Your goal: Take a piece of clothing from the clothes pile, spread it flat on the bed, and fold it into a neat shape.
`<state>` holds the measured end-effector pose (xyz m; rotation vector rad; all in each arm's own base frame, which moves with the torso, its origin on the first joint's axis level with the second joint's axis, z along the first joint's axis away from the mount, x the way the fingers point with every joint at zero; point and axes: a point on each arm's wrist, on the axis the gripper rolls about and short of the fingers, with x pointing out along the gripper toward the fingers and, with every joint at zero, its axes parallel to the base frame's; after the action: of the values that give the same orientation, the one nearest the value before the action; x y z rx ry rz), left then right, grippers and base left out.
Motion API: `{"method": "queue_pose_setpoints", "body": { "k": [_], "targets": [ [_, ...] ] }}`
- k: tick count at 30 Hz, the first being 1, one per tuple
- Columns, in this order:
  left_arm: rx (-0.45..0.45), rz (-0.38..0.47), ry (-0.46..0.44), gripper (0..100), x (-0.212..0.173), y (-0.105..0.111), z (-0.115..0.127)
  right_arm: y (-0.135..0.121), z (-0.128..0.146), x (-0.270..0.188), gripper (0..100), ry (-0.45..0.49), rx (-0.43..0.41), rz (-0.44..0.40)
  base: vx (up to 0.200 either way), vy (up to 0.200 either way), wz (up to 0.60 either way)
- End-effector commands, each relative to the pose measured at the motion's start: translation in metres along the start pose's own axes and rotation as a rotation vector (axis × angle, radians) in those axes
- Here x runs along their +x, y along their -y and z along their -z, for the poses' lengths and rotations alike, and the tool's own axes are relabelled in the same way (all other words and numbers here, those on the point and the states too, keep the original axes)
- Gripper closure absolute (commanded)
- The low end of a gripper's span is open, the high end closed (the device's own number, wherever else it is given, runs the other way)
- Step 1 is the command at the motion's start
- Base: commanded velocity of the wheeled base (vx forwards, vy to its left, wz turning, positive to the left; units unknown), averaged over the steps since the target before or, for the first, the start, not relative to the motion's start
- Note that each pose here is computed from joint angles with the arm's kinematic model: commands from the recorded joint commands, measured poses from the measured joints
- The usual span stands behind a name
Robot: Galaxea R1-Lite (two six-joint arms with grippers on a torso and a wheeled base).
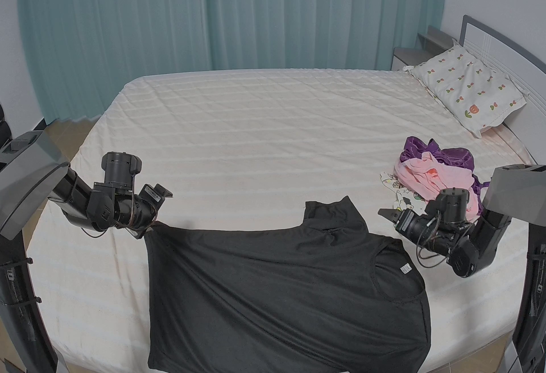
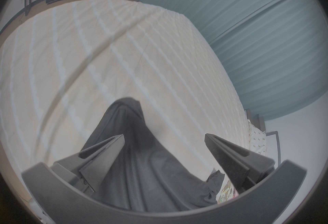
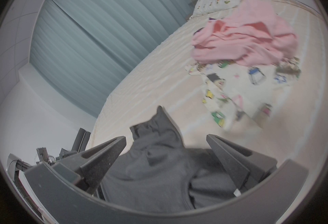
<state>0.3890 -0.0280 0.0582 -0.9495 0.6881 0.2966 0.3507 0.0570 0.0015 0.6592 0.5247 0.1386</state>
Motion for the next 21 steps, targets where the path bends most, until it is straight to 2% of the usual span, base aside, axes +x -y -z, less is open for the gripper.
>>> {"method": "queue_pose_setpoints", "body": {
  "k": [1, 4, 9, 15, 21],
  "targets": [
    [-0.052, -0.035, -0.125, 0, -0.018, -0.022, 0.033, -0.032, 0.001, 0.081, 0, -0.028, -0.041, -0.033, 0.0, 0.0, 0.0],
    [-0.074, -0.006, -0.159, 0, -0.022, -0.031, 0.039, -0.03, 0.006, 0.097, 0, -0.033, -0.046, -0.015, 0.0, 0.0, 0.0],
    [-0.145, 0.047, -0.146, 0, -0.023, -0.037, 0.043, -0.024, 0.007, 0.128, 0, -0.058, -0.051, 0.013, 0.0, 0.0, 0.0],
    [-0.149, 0.036, -0.155, 0, -0.028, -0.045, 0.048, -0.018, 0.006, 0.142, 0, -0.101, -0.092, 0.058, 0.0, 0.0, 0.0],
    [-0.151, 0.031, -0.166, 0, -0.03, -0.047, 0.049, -0.014, 0.008, 0.154, 0, -0.102, -0.105, 0.057, 0.0, 0.0, 0.0]
  ]
}}
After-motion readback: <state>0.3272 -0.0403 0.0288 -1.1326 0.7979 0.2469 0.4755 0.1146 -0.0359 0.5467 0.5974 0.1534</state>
